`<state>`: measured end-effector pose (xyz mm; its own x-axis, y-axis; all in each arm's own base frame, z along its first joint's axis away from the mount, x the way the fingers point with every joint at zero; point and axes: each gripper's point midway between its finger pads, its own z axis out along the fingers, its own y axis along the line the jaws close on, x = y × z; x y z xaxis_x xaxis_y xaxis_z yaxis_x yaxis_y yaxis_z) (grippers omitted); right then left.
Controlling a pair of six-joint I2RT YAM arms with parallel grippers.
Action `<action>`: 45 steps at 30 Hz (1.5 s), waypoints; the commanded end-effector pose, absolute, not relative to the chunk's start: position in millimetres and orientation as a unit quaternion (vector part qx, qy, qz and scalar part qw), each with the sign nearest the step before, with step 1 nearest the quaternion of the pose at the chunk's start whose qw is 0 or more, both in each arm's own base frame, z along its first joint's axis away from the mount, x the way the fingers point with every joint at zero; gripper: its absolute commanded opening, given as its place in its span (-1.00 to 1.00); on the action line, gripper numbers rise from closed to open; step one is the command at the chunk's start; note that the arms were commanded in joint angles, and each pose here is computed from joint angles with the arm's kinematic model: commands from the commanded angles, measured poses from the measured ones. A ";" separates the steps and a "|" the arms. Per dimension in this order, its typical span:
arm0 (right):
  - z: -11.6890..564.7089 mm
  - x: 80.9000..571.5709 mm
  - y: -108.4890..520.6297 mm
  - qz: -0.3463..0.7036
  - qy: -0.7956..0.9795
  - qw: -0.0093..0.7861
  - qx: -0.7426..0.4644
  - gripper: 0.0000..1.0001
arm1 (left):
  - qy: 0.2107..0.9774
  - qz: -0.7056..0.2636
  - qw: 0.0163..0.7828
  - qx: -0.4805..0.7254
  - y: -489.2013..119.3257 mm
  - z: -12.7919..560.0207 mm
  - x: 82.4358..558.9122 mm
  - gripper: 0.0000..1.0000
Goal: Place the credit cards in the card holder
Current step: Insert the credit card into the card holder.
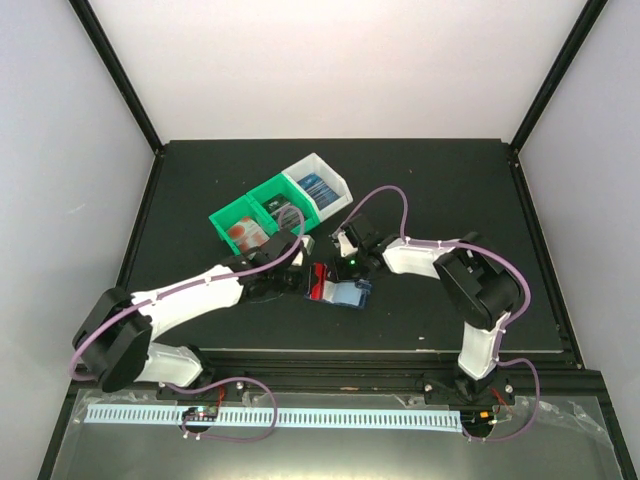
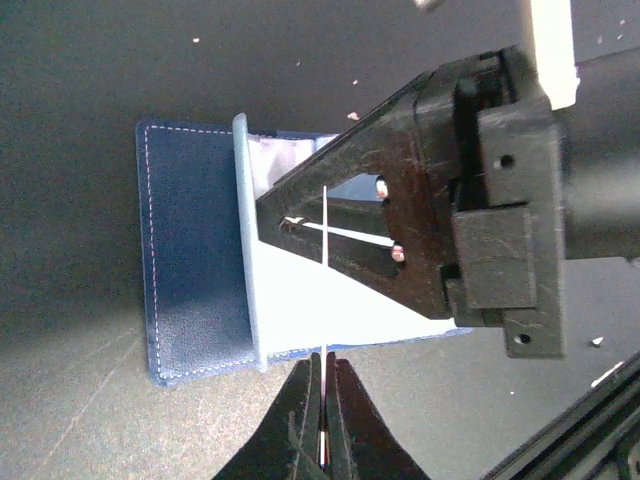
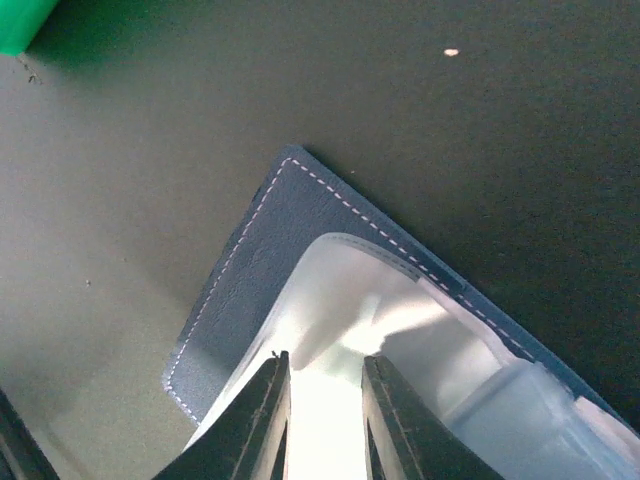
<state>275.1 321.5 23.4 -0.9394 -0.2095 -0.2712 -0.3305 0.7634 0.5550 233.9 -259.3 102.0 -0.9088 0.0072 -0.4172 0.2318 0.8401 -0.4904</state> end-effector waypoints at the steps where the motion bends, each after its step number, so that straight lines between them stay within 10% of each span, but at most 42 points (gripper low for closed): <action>1: 15.9 282.4 312.1 0.273 0.949 0.104 -0.120 -0.53 | 0.934 -0.283 0.203 0.081 -269.6 92.8 242.5 -0.97; 45: 23.7 241.3 198.4 0.064 0.984 0.119 -0.117 -0.46 | 0.936 -0.322 0.098 0.101 -312.4 61.3 254.1 -0.97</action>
<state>244.1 217.6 26.6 -0.9447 -0.2090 -0.2526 -0.2591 0.9481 0.1845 249.1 -303.1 52.6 -0.9566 0.1366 -0.2576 0.2621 0.7899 -0.5544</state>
